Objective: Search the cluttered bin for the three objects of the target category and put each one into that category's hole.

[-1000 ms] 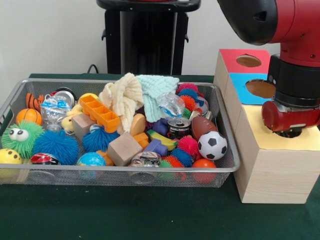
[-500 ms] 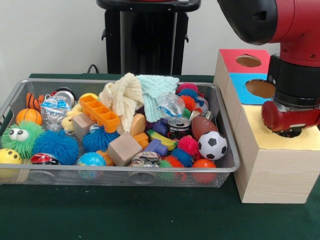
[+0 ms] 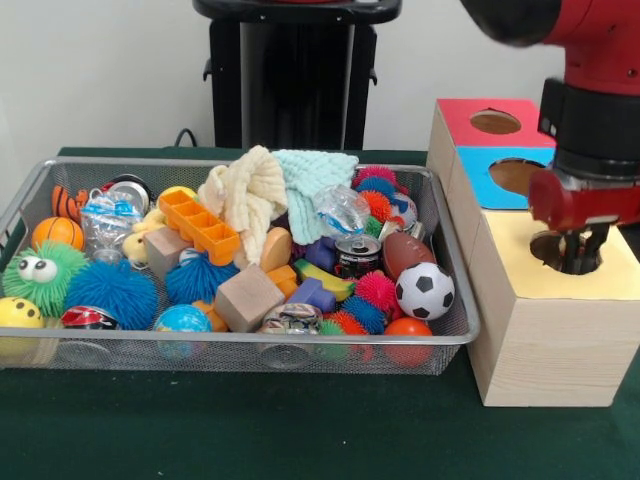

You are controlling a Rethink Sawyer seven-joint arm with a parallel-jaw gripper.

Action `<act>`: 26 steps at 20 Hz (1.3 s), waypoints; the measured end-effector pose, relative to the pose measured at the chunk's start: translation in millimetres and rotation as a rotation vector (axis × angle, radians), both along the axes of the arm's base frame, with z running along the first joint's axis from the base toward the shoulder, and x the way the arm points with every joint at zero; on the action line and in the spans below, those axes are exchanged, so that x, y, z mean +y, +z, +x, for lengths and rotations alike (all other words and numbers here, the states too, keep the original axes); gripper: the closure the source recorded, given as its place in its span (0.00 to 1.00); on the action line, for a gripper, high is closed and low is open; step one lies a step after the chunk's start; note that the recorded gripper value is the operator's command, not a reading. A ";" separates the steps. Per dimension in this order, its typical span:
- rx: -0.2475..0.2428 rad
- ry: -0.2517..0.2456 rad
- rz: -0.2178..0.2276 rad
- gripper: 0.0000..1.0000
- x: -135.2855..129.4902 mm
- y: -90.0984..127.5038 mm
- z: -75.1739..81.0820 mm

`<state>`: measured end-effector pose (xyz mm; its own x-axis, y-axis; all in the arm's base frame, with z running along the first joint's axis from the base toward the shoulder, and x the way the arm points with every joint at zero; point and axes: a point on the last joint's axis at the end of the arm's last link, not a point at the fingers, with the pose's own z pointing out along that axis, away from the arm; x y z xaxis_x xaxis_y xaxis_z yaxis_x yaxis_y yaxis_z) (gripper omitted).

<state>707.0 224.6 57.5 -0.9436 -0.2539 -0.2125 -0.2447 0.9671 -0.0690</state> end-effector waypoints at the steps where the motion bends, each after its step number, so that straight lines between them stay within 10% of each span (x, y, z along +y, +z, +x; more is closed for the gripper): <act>1: -0.005 -0.002 0.002 1.00 -0.2 7.5 0.0; 10: -0.051 -0.038 0.023 1.00 -7.7 68.0 4.6; 26: -0.102 -0.050 0.036 1.00 -6.5 107.3 13.1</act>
<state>720.1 218.1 164.9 -0.9277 -0.1980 -0.3164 -0.1900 0.9802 -0.0565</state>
